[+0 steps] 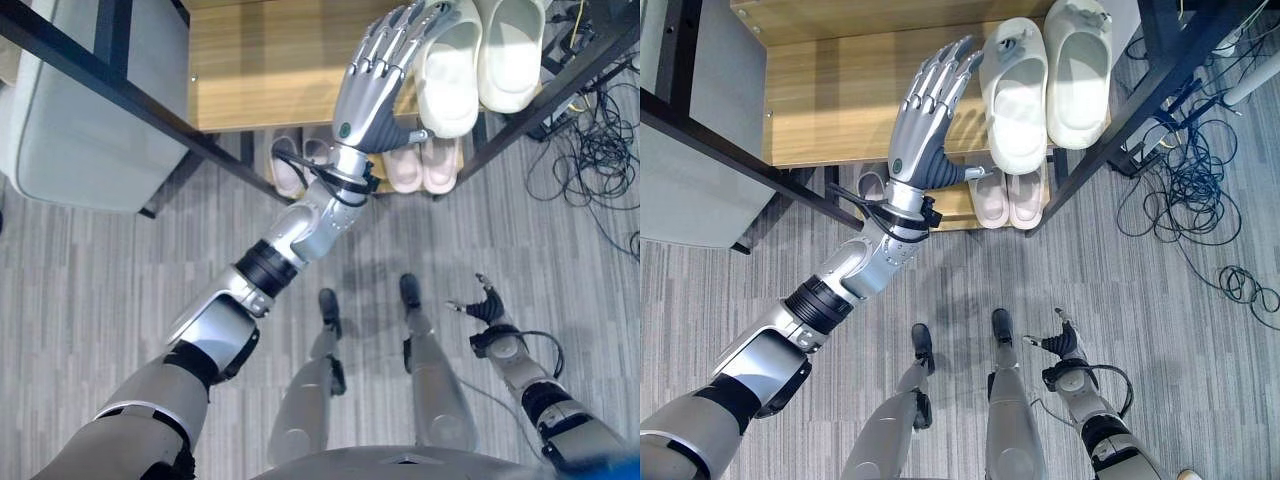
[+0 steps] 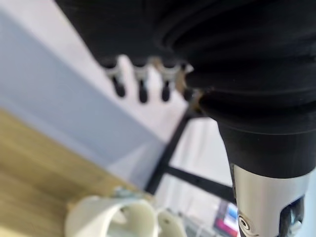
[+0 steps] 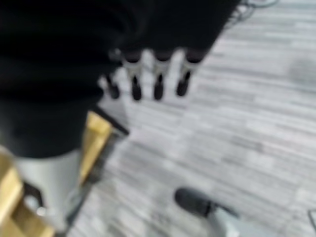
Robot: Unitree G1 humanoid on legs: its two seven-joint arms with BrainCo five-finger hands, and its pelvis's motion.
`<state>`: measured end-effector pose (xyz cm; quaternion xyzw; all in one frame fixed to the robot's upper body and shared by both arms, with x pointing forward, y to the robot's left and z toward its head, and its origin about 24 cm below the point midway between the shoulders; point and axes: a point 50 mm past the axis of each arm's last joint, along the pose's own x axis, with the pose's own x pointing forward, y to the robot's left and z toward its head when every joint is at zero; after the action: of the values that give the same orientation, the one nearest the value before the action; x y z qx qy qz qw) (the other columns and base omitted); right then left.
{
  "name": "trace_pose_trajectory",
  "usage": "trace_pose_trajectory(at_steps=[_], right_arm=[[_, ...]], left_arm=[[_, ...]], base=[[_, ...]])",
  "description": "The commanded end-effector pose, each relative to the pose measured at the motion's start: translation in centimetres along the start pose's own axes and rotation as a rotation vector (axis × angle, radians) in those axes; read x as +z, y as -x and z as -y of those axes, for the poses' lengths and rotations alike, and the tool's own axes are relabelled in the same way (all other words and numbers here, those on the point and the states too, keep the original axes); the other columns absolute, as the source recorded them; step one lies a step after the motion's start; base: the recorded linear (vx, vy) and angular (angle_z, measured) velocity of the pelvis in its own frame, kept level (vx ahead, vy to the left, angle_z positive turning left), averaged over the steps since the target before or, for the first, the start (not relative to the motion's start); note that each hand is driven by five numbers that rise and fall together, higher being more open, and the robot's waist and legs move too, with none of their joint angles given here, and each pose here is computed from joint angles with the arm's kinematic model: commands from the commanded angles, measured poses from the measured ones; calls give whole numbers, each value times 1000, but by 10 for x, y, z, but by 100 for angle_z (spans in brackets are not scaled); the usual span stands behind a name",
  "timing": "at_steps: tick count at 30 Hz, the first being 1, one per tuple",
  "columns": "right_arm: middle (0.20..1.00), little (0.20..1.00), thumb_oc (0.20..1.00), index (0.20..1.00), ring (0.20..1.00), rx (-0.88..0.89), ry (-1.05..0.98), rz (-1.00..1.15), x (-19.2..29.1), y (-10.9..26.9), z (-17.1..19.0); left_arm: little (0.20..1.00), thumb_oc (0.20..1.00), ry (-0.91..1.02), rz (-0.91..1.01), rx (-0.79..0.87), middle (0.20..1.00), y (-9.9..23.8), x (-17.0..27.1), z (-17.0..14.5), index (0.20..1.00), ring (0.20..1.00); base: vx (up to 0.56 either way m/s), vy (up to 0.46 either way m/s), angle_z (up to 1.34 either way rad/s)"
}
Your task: Arrange the slippers neatly on the shoe rack.
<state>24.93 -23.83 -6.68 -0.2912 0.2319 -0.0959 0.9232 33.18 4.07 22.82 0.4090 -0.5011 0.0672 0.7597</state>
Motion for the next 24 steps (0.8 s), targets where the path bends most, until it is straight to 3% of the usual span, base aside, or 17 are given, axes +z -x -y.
trace_pose_trajectory(at_steps=[1, 11, 18, 24], right_arm=[[1000, 1000, 1000, 1000, 1000, -29, 6, 28, 1, 0, 6], [1000, 1000, 1000, 1000, 1000, 5, -9, -106, -43, 25, -3], [1000, 1000, 1000, 1000, 1000, 8, 6, -84, -33, 20, -6], [1000, 1000, 1000, 1000, 1000, 88, 31, -32, -23, 24, -28]], left_arm=[[1000, 1000, 42, 21, 96, 1000, -13, 0, -16, 1000, 1000], [1000, 1000, 127, -62, -44, 1000, 53, -17, -19, 1000, 1000], [1000, 1000, 104, -104, -59, 1000, 67, -24, -18, 1000, 1000], [1000, 1000, 55, -110, -98, 1000, 80, -28, -17, 1000, 1000]], base=[[18, -217, -1], [47, -256, 20], [34, 52, 23], [114, 94, -48]])
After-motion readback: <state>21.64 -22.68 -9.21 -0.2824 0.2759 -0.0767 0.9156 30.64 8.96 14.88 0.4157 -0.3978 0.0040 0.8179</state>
